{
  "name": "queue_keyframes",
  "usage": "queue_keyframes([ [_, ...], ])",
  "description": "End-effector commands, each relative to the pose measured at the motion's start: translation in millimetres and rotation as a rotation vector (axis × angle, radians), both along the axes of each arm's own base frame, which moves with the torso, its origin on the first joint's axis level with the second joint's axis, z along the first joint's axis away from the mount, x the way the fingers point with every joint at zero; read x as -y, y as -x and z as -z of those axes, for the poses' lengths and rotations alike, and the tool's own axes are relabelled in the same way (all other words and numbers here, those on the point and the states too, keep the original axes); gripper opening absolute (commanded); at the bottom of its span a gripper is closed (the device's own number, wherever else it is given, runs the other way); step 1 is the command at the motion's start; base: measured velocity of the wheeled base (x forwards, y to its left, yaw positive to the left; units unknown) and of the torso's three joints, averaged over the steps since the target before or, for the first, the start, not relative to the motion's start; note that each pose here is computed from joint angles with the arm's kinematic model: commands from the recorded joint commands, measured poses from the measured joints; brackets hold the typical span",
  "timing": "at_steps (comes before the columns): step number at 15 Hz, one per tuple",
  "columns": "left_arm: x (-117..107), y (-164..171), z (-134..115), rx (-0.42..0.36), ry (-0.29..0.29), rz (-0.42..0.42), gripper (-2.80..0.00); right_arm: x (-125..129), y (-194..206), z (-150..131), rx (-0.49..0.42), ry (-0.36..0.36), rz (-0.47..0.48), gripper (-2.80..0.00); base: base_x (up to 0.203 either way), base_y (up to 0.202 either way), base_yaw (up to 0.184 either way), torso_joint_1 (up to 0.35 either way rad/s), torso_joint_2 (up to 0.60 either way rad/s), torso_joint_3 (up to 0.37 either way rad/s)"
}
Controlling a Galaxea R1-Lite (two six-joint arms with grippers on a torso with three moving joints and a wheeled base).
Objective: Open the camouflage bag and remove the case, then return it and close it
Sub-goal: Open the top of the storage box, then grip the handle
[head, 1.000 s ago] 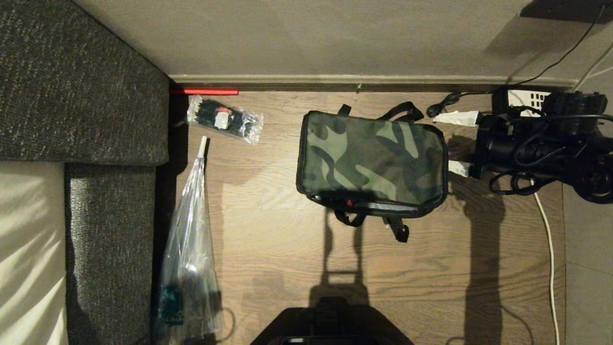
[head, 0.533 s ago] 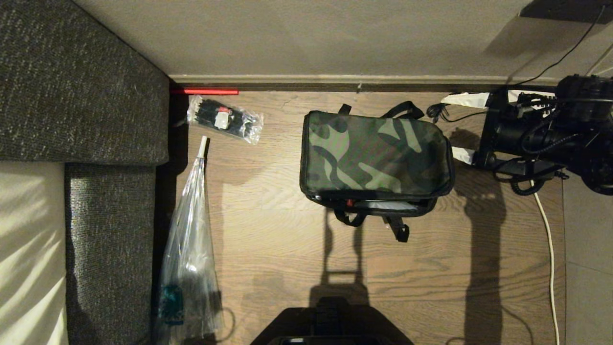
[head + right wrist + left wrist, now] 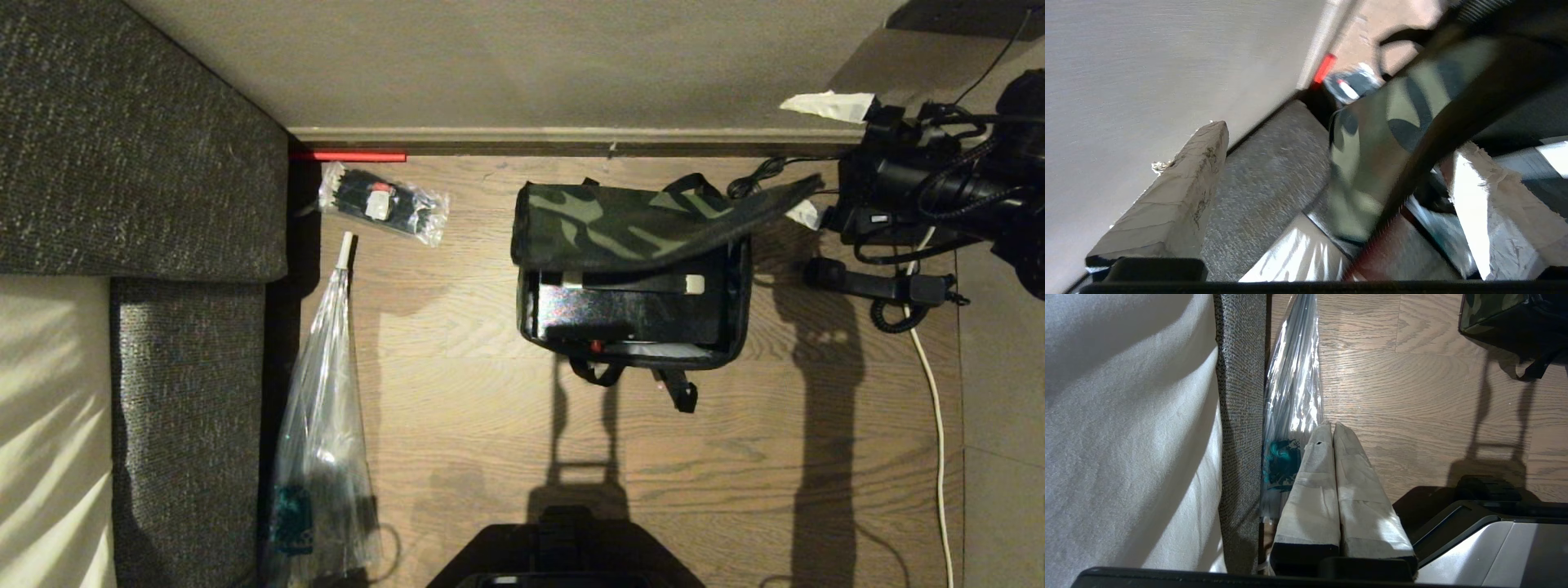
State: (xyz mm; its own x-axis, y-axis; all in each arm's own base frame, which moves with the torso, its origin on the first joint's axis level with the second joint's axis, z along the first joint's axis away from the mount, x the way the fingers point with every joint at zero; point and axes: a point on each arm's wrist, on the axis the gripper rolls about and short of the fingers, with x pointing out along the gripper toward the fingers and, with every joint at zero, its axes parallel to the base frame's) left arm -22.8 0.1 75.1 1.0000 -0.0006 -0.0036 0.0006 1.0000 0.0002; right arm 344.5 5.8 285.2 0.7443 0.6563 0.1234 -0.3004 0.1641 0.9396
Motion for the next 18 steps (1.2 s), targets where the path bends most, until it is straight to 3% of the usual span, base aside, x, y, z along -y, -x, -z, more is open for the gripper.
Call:
queue_keyframes([
  [1,0.0,0.0,-0.1,0.001,-0.001,-0.001,-2.80,-0.3,3.5,-8.3,0.054,-0.001,-0.005,0.00,0.000,0.000,0.000,0.000,0.00,0.000],
  [7,0.0,0.0,-0.1,0.001,-0.001,-0.001,-2.80,-0.2,10.2,-27.0,0.290,0.014,0.001,0.00,0.000,0.000,0.000,0.000,0.00,0.000],
  [10,0.0,0.0,-0.1,0.001,0.000,-0.001,-2.80,-0.8,17.4,-16.0,0.260,0.028,0.000,0.00,0.000,0.000,0.000,0.000,0.00,0.000],
  [13,0.0,0.0,-0.1,0.001,0.000,-0.001,-2.80,-5.9,27.9,10.4,0.226,0.149,0.017,0.00,0.000,0.000,0.000,0.000,0.00,0.000],
  [18,0.0,0.0,-0.1,0.001,-0.001,-0.001,-2.80,-7.7,49.1,17.0,0.146,0.266,0.006,0.00,0.000,0.000,0.000,0.000,0.00,0.000],
])
